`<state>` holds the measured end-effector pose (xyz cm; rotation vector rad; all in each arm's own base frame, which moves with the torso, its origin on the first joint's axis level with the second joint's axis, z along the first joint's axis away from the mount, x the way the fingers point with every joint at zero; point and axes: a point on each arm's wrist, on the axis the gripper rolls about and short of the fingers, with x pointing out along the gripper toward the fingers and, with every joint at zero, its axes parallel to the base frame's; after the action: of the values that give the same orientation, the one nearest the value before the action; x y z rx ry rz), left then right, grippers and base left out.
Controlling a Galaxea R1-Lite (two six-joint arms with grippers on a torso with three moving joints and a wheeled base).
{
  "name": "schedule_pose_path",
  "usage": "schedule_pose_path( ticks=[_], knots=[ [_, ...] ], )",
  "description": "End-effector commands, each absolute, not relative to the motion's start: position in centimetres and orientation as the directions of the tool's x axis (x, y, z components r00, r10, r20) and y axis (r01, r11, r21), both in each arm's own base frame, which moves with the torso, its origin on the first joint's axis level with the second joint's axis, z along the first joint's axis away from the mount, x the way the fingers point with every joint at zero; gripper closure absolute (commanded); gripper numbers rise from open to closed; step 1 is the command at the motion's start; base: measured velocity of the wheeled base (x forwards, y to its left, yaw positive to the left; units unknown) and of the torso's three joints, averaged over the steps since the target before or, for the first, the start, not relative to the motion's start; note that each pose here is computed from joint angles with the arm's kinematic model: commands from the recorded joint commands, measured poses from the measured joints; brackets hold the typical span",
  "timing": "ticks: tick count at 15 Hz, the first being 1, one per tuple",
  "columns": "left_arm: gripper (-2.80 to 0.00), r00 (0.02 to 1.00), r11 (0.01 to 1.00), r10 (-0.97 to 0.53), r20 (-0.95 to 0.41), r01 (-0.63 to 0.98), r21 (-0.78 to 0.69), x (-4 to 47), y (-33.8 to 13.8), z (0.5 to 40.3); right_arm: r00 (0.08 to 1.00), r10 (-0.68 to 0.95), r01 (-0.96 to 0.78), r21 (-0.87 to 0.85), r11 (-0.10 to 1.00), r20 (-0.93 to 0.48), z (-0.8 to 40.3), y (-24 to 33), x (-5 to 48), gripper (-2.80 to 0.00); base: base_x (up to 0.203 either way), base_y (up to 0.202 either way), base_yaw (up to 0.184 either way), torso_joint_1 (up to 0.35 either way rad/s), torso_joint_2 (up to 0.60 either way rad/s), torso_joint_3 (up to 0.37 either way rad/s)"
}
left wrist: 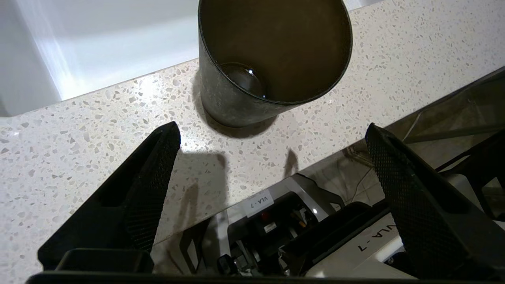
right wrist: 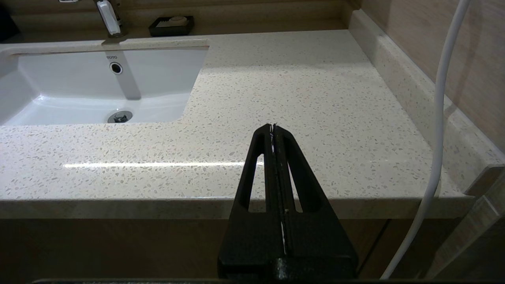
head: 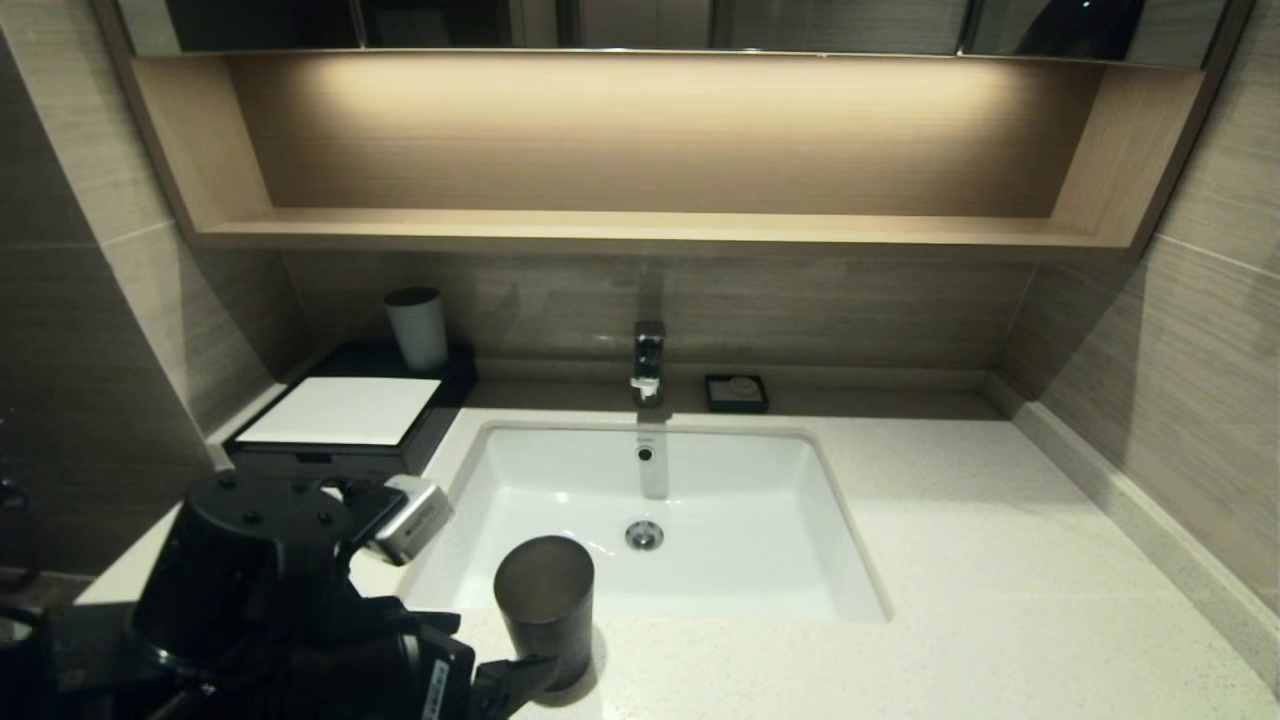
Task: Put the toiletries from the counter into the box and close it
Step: Pick up the cup
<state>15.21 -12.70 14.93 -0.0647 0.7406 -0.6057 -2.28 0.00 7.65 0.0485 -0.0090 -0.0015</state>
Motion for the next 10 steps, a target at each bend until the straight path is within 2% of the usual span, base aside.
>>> schedule_pose_path(
  ticks=[1, 4, 10],
  knots=[
    [-2.80, 0.571, 0.833, -0.532, -0.626, 0.484, -0.267, 15.0, -12.5, 17.2, 1.000, -0.002, 0.001, 0.049, 0.999, 0.008, 7.7, 0.0, -2.3, 0.00, 0.000, 0.000, 0.000, 0.000, 0.00, 0.000],
    [-2.80, 0.560, 0.869, -0.475, -0.679, 0.420, -0.262, 15.7, -12.8, 18.8, 1.000, -0.002, 0.001, 0.049, 0.999, 0.008, 7.6, 0.0, -2.3, 0.00, 0.000, 0.000, 0.000, 0.000, 0.00, 0.000],
    [-2.80, 0.546, 0.932, -0.357, -0.758, 0.256, -0.255, 18.5, -14.3, 18.7, 1.000, -0.002, 0.001, 0.049, 0.999, 0.008, 7.6, 0.0, -2.3, 0.00, 0.000, 0.000, 0.000, 0.000, 0.00, 0.000]
  ],
)
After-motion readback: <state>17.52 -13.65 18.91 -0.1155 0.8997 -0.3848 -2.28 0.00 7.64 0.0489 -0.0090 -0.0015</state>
